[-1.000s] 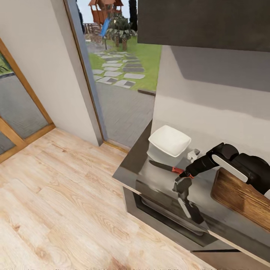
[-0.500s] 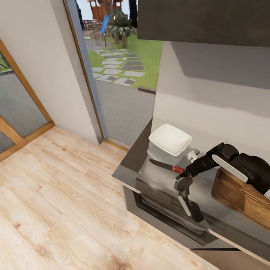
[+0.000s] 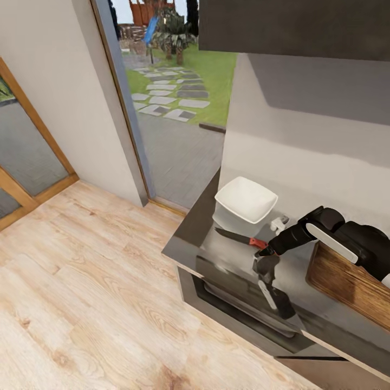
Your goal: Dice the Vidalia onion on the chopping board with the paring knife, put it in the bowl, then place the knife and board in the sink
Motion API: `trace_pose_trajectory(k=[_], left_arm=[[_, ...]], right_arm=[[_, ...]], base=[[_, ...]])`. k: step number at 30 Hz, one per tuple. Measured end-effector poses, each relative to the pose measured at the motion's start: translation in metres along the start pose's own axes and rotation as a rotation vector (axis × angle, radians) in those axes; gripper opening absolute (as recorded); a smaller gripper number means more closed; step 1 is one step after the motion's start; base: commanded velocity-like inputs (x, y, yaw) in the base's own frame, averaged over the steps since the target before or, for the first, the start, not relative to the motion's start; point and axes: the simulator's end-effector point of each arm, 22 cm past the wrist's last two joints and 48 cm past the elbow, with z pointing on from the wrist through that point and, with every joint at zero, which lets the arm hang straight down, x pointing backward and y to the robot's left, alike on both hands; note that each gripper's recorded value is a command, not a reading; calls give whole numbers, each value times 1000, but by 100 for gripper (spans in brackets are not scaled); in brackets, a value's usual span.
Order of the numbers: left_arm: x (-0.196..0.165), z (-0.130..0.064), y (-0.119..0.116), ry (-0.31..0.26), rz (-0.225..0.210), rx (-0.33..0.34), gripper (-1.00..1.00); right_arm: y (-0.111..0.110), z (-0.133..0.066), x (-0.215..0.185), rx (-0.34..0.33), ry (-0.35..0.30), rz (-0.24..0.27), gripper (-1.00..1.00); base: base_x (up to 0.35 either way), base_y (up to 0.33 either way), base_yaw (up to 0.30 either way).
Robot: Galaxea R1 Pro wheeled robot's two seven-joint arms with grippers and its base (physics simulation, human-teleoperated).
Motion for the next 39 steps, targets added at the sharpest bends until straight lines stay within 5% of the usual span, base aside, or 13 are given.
trace_pose_trajectory(k=[33, 34, 39], left_arm=[[4, 0, 0, 10, -1, 0, 100], [4, 0, 0, 10, 0, 0, 100], [4, 0, 0, 10, -1, 0, 100]], right_arm=[[-2, 4, 2, 4, 5, -2, 100], [-2, 4, 2, 5, 5, -3, -100], [-6, 5, 2, 17, 6, -10, -100]], base=[[0, 0, 0], [0, 0, 0], [0, 0, 0]])
